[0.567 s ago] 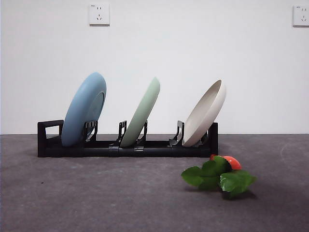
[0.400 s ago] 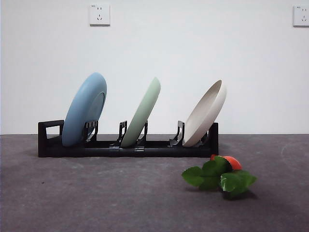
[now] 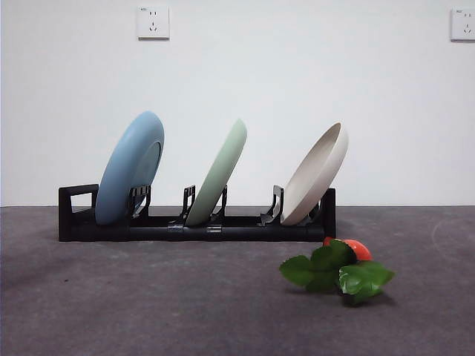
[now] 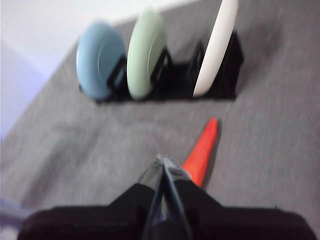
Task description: Take the green plate from the plate rack,put the plate on the table,take the carrot from the table,put the carrot in the plate
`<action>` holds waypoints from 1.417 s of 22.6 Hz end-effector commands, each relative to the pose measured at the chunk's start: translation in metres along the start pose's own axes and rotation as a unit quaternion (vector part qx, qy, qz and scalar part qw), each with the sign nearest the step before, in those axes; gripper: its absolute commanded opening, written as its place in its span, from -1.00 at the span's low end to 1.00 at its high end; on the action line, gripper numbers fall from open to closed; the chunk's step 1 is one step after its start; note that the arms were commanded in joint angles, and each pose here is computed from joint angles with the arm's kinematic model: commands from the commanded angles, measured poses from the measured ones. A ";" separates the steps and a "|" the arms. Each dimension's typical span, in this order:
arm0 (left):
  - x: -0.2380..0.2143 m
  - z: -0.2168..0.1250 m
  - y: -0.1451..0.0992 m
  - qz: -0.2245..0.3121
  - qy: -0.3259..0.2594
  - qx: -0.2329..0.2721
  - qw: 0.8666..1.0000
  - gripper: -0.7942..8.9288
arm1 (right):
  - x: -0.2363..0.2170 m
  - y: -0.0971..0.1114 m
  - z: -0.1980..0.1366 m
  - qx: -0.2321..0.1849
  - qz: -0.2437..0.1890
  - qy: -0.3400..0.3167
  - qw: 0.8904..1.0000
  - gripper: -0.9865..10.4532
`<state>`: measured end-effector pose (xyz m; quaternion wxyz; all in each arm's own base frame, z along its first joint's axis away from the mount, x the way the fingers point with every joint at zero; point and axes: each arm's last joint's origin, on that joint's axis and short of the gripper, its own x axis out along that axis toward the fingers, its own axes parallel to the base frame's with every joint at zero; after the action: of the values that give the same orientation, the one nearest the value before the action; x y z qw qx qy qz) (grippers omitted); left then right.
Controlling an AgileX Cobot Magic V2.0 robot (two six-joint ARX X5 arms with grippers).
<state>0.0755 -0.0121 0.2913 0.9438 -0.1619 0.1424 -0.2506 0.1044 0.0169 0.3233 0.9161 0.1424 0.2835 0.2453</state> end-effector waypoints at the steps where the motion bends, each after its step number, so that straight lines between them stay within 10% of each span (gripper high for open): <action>1: -0.002 0.008 -0.005 -0.016 0.032 0.025 0.999 -0.85 | 0.000 0.004 0.011 -0.039 0.004 0.051 0.998 -0.85; 9: -0.007 0.026 -0.014 -0.023 0.109 0.028 0.993 -0.82 | 0.007 0.006 0.020 -0.043 0.013 0.136 0.990 -0.73; 13: -0.008 0.032 -0.016 -0.024 0.104 0.026 0.994 0.47 | 0.007 0.006 0.020 -0.036 0.012 0.137 0.990 0.39; 32: 0.076 0.112 -0.036 -0.102 0.110 0.093 0.984 0.46 | 0.007 0.006 0.020 -0.029 0.012 0.138 0.990 0.38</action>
<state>0.1608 -0.0533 0.3946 0.9043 -0.0623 0.1982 -0.3730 0.1194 0.0230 0.3379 0.8687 0.0833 0.4001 0.2800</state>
